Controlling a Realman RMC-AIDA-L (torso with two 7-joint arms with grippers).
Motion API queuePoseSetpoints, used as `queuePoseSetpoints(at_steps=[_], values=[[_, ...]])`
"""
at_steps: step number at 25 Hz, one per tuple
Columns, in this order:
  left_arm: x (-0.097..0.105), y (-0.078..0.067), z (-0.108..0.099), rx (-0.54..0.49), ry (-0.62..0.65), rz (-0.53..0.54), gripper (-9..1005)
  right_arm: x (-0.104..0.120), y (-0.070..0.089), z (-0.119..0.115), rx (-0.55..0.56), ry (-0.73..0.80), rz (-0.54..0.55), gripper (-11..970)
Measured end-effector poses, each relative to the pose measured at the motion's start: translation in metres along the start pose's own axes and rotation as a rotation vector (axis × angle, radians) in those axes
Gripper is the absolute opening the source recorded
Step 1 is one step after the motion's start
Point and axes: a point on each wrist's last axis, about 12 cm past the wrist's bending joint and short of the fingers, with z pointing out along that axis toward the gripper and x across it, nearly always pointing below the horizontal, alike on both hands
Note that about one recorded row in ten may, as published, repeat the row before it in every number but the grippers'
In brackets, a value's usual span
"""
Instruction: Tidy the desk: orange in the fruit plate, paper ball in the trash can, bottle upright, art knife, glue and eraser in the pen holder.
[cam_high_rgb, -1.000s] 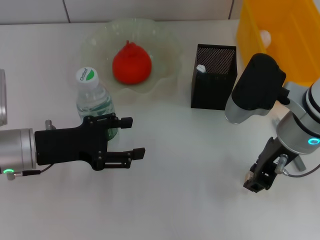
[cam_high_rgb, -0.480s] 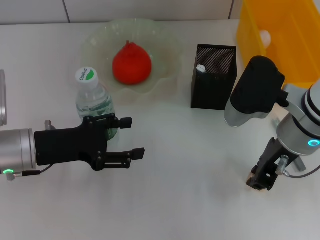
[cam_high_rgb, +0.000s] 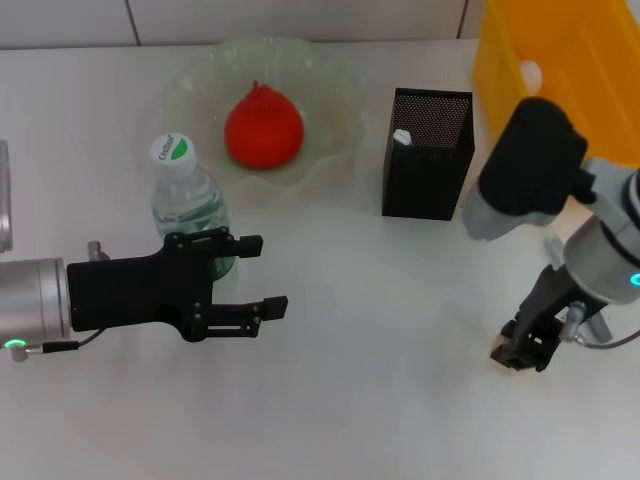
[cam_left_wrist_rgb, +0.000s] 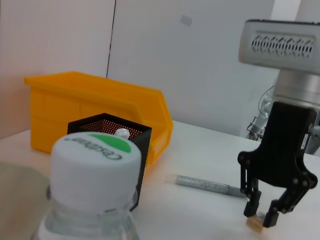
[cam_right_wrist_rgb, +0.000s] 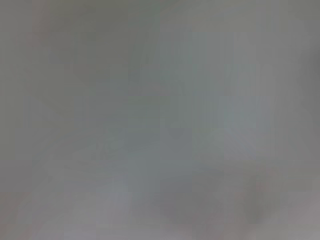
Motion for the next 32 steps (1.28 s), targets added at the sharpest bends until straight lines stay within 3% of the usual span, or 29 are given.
queuePoseSetpoints(at_steps=[4,6,7,8,10,15,17,22,27,32], values=[[0.000,0.000,0.000,-0.002,0.000,0.001,843,0.009,-0.008,-0.022,-0.035,-0.126,0.032,239],[0.000,0.000,-0.001,-0.003,0.000,0.002,843,0.015,-0.016,-0.037,-0.042,-0.231,0.060,239],[0.000,0.000,-0.001,-0.003,0.000,0.003,843,0.022,-0.026,-0.052,-0.033,-0.356,0.091,239],[0.000,0.000,-0.001,-0.003,0.000,0.005,843,0.022,-0.026,-0.052,-0.033,-0.356,0.091,239],[0.000,0.000,0.000,-0.003,-0.002,0.008,843,0.026,-0.038,-0.068,-0.015,-0.514,0.125,238],[-0.001,0.001,0.001,0.001,-0.004,0.013,843,0.022,-0.067,-0.085,0.061,-0.775,0.213,237],[-0.002,0.001,0.002,0.001,-0.005,0.015,843,0.010,-0.081,-0.082,0.100,-0.831,0.252,236],[-0.004,0.002,0.003,-0.002,-0.016,0.019,844,-0.013,-0.095,-0.062,0.055,-0.818,0.287,239],[-0.005,0.002,0.003,-0.006,-0.028,0.025,844,-0.021,-0.100,-0.051,0.041,-0.809,0.303,244],[-0.005,0.002,0.003,-0.002,-0.031,0.026,844,-0.015,-0.098,-0.056,0.042,-0.814,0.299,430]])
